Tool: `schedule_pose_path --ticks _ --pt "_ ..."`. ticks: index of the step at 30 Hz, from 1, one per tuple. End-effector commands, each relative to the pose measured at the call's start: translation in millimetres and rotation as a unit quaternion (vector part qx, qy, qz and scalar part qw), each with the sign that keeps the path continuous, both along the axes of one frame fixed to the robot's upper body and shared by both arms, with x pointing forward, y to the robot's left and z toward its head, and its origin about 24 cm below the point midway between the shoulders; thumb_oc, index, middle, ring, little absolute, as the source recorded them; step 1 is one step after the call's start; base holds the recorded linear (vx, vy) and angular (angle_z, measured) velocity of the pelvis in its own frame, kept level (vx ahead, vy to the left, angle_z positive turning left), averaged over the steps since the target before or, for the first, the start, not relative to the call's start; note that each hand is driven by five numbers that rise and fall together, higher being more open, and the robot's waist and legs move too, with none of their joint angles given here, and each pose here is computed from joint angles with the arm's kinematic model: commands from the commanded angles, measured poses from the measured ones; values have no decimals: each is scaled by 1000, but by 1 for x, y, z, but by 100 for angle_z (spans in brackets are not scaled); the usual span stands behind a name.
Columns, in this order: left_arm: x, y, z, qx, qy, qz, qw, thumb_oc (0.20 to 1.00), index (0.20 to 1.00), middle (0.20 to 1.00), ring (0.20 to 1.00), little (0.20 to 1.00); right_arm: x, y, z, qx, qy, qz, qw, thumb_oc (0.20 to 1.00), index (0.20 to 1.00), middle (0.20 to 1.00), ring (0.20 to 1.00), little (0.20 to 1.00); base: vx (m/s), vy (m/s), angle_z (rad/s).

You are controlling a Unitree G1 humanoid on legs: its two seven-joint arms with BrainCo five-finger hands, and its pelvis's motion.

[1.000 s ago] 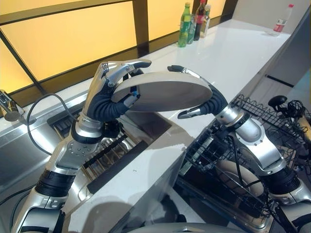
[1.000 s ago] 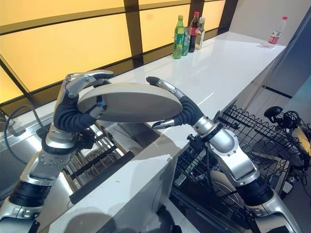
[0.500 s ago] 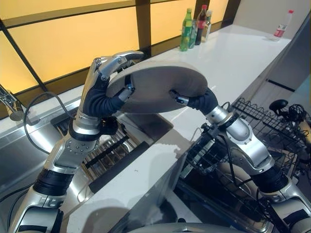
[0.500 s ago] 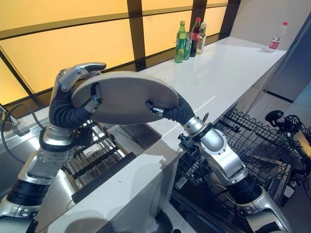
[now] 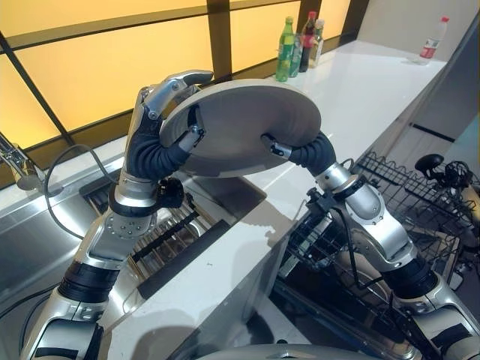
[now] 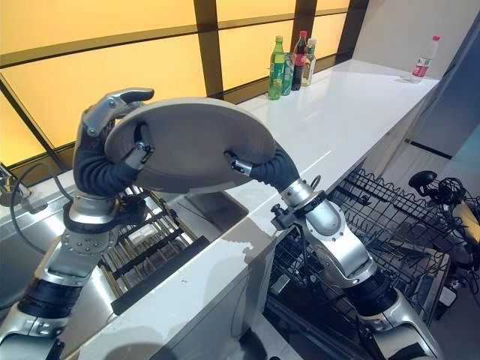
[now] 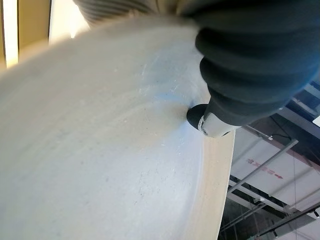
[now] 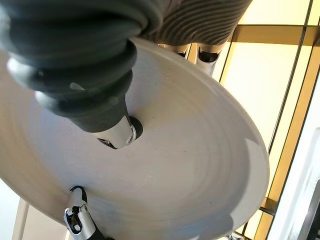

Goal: Pick up plates and place into dishwasher.

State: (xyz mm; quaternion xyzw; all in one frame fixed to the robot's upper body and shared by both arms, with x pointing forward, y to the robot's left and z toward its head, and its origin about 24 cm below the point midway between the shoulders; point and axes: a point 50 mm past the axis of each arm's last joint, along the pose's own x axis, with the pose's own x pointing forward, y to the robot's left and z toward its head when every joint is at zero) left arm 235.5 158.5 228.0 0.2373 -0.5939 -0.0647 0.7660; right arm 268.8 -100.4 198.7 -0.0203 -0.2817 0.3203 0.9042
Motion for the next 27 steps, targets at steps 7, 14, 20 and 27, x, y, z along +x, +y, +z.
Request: schedule_pose_path --ticks 7,14,20,27 --pt "16 7 -9 -42 59 18 997 1000 1000 1000 1000 1000 -11 -11 32 89 -87 -35 992 200 200 200 200 200 5 2 0" --pt "16 42 -7 -92 40 119 988 1000 1000 1000 1000 1000 -5 -45 23 47 -82 -131 987 200 200 200 200 200 26 5 0" --pt "13 71 -7 -108 41 188 975 1000 1000 1000 1000 1000 -3 -76 11 -1 -77 -224 971 200 200 200 200 200 73 6 -2" --pt "5 98 -9 -129 44 239 961 1000 1000 1000 1000 1000 -5 -126 -4 -43 -66 -376 923 200 200 200 200 200 60 -42 -3"
